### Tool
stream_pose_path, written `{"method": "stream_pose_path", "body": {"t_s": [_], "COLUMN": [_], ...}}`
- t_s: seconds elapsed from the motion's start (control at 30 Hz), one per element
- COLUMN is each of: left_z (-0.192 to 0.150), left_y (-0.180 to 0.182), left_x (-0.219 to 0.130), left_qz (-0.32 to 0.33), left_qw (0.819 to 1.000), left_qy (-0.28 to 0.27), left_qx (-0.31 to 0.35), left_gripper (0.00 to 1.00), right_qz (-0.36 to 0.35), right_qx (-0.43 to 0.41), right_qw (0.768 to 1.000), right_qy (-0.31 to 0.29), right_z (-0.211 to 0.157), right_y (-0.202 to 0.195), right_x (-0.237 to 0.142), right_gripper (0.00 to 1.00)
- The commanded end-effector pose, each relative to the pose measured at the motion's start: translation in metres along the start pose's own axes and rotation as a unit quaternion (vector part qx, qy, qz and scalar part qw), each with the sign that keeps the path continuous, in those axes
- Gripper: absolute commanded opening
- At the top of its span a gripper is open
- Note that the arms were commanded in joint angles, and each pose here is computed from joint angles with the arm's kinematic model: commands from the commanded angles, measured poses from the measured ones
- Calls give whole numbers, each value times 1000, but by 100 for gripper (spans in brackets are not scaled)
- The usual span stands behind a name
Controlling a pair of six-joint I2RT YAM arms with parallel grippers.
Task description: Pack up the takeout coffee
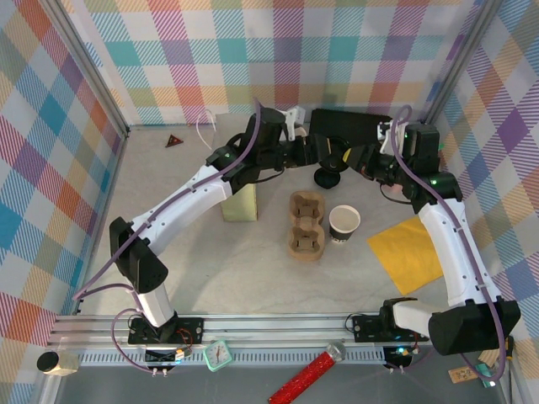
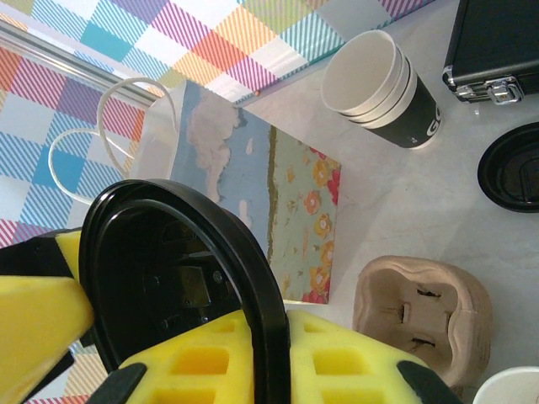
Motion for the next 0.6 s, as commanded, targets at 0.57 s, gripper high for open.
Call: {"method": "stream_pose_path", "body": {"t_s": [0.57], "left_z": [-8], "left_y": [-9], "left_x": [-1], "left_qz": [4], "left_qw": [1000], "left_qy": [-2], "left_qx": [29], "left_gripper": [17], "right_qz": [-49], "right_qx": [-44], "right_qw": [998], "right_qy": [0], "right_z": [1], "right_y": [0], "right_x": [-13], "right_gripper": [40]}}
Point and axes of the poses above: each hand's point on the last joint's axis, 136 mm out from that joint toward the fingers, its own x axis out along the fingers, its own y axis along the line the jaws close on, z = x × y, the point moved 4 cm from there along -x, back along the fingers, and after that the axes turned 11 degrees about -x, right-handed, at the moved point
